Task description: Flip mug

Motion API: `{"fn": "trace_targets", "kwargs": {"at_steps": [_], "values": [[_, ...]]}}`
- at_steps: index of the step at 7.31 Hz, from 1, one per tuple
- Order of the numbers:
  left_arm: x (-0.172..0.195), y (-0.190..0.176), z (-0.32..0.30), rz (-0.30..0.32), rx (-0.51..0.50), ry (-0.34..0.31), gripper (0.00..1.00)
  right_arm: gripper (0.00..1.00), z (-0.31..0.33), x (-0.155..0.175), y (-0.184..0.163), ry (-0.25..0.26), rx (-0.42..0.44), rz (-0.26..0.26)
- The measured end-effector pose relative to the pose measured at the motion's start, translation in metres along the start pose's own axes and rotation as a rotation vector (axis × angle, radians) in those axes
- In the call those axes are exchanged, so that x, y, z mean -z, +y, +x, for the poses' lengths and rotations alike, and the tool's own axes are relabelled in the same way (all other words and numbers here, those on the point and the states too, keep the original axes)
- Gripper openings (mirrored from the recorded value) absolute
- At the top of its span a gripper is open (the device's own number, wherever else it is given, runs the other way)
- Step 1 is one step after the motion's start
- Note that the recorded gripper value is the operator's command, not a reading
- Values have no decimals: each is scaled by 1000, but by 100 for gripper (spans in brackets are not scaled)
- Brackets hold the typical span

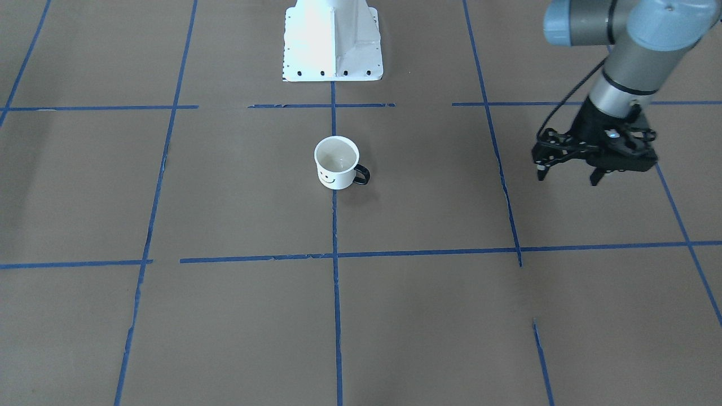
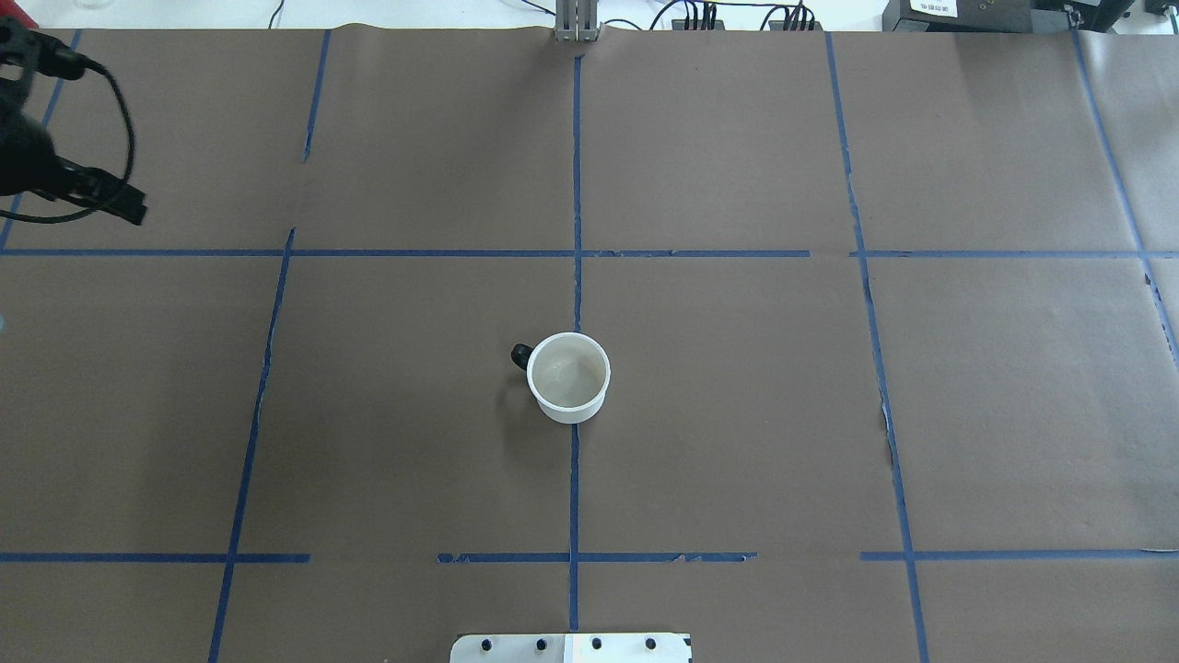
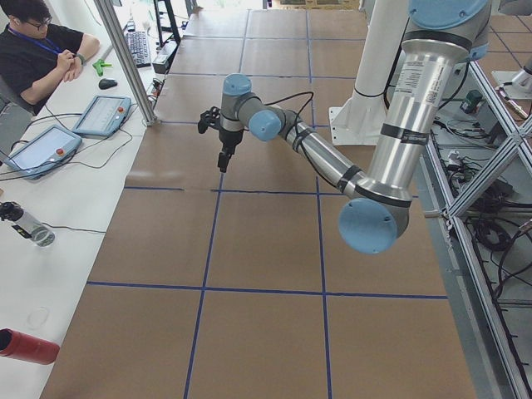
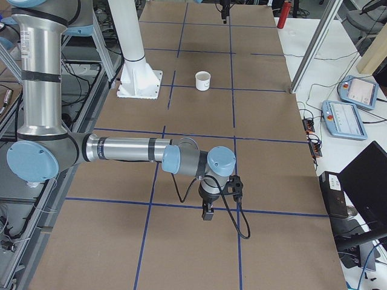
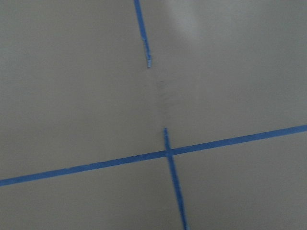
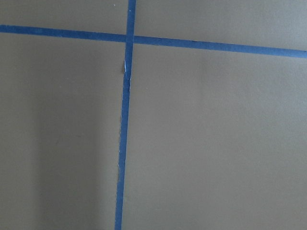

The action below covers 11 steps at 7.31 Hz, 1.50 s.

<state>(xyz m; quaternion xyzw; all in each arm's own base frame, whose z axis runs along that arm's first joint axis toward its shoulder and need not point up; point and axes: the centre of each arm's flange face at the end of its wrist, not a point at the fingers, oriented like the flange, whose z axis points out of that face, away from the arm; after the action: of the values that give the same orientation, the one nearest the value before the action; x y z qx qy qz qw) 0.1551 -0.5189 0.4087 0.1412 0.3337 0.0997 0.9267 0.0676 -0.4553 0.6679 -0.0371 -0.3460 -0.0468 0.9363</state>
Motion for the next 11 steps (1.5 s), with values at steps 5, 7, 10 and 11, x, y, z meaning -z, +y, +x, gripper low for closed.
{"fn": "trace_targets", "kwargs": {"at_steps": [5,7,10,11], "values": [[-17,123,-264,-135,47,12,100,100,0,0,0,0,0,0],[-21,142,-284,-148,54,19,100,100,0,0,0,0,0,0],[-22,144,-281,-140,65,83,100,100,0,0,0,0,0,0],[-23,144,-281,-139,67,89,100,100,0,0,0,0,0,0]]}}
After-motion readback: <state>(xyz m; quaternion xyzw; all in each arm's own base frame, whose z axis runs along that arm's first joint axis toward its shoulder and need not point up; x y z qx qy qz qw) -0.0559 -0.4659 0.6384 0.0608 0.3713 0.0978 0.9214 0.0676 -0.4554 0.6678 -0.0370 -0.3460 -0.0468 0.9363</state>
